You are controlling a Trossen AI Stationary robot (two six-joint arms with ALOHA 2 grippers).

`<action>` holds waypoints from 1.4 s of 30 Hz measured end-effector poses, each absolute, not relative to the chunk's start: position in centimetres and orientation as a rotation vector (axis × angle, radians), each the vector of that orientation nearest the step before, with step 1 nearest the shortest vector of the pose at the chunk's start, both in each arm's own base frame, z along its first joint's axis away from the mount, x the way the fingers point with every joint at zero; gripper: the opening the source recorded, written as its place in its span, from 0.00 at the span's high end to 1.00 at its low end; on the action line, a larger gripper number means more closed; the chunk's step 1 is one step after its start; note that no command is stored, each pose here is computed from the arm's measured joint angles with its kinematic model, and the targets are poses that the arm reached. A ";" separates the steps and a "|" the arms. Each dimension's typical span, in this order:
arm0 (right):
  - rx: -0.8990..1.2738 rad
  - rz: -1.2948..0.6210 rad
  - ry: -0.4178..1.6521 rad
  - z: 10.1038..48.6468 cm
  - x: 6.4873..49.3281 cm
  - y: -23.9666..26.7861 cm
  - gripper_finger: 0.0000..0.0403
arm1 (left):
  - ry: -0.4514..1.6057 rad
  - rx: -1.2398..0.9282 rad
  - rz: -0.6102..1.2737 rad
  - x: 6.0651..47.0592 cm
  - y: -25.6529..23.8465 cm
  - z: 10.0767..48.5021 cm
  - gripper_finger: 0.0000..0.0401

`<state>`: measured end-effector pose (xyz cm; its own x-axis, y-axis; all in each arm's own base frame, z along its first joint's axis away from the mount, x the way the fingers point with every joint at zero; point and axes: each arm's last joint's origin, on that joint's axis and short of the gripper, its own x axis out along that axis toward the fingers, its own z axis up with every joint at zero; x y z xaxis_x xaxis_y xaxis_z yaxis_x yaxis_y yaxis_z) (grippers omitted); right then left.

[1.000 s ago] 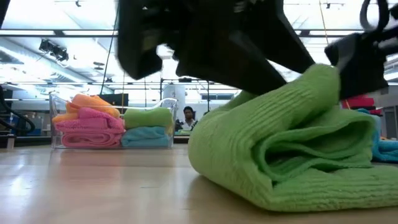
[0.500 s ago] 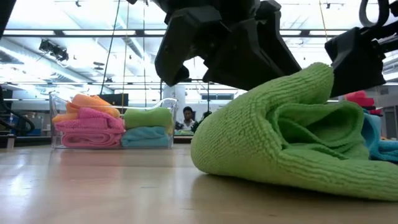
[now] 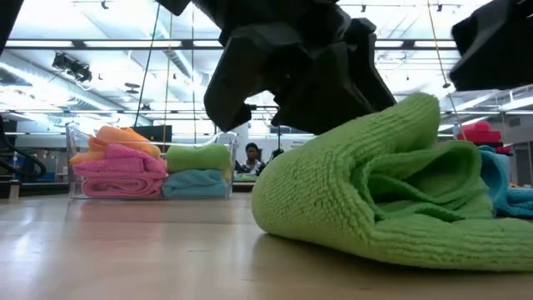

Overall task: Fold microfiber towels
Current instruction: Fold the green microfiber towel, then put the green microfiber towel into the transparent bin

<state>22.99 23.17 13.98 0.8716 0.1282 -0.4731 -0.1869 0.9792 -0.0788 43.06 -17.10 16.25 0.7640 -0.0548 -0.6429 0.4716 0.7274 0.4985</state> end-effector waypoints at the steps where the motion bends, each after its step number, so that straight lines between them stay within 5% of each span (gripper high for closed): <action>1: -0.122 0.163 0.485 13.9 23.1 23.1 0.19 | 0.648 0.683 -0.303 43.2 -17.0 16.0 0.55; 15: -0.136 0.171 0.486 13.8 23.0 23.2 0.19 | 0.693 0.654 -0.289 43.2 -17.5 14.0 0.60; 32: -0.135 0.154 0.500 13.6 22.9 23.1 0.19 | 0.617 0.787 -0.300 40.9 -17.8 20.9 0.72; 42: -0.150 0.119 0.511 13.4 23.1 22.7 0.19 | 0.837 0.472 -0.457 35.4 -20.4 23.8 0.72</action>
<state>23.11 22.74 13.44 0.8655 0.0760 -0.4950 -0.1511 0.9820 -0.1133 35.40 -20.38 23.77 0.5861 -0.1960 -0.7862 0.5555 0.8036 0.2138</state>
